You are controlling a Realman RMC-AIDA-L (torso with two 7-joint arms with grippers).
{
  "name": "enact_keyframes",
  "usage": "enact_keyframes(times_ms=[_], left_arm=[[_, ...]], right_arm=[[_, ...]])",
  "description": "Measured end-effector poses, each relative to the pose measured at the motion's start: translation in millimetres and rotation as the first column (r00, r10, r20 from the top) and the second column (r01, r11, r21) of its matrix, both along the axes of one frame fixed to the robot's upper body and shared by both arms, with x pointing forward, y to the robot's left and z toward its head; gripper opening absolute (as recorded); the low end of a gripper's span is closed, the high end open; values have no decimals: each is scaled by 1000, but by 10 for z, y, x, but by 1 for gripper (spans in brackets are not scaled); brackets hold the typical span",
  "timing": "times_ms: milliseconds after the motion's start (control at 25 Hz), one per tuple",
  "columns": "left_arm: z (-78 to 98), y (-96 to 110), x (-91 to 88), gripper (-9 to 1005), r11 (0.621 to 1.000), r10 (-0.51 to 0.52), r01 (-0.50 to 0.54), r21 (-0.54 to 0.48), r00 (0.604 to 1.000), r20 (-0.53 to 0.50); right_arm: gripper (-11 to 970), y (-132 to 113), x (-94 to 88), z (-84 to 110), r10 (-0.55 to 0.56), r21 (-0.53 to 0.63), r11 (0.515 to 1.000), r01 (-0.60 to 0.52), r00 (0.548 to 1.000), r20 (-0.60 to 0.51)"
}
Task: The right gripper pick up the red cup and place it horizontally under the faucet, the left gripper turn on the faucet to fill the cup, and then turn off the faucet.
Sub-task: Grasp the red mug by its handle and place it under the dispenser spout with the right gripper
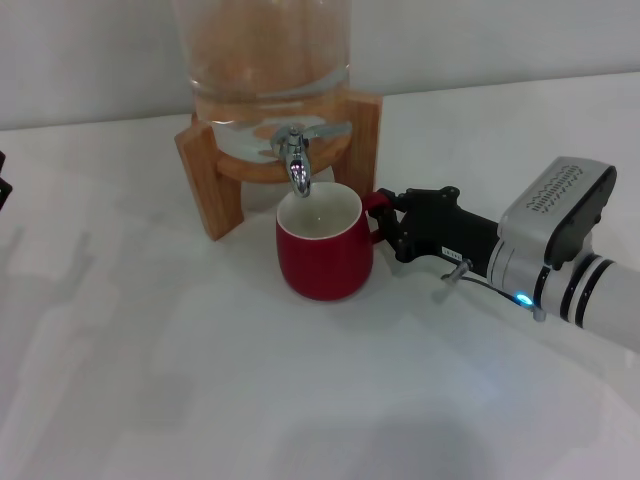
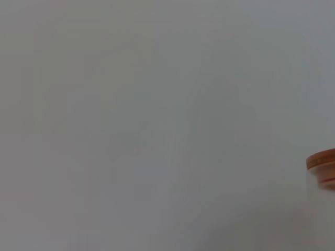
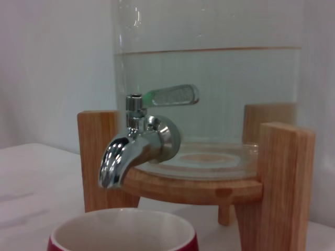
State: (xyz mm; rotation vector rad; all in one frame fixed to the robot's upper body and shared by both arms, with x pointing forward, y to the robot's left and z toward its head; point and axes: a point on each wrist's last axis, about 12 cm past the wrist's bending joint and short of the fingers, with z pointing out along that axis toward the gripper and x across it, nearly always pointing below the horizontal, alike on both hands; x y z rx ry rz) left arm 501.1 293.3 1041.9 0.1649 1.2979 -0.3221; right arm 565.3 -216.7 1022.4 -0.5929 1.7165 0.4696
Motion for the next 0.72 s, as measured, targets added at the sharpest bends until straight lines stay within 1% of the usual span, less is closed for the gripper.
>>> enact_keyframes(times_ms=[320, 720], left_arm=[[0, -2, -2, 880, 1000, 0, 0, -1, 1000, 1], [1, -3, -3, 880, 1000, -1, 1, -1, 1000, 2]], right_arm=[[129, 36, -16, -9, 34, -21, 999, -34, 999, 1], [125, 54, -13, -4, 39, -22, 999, -39, 999, 1]])
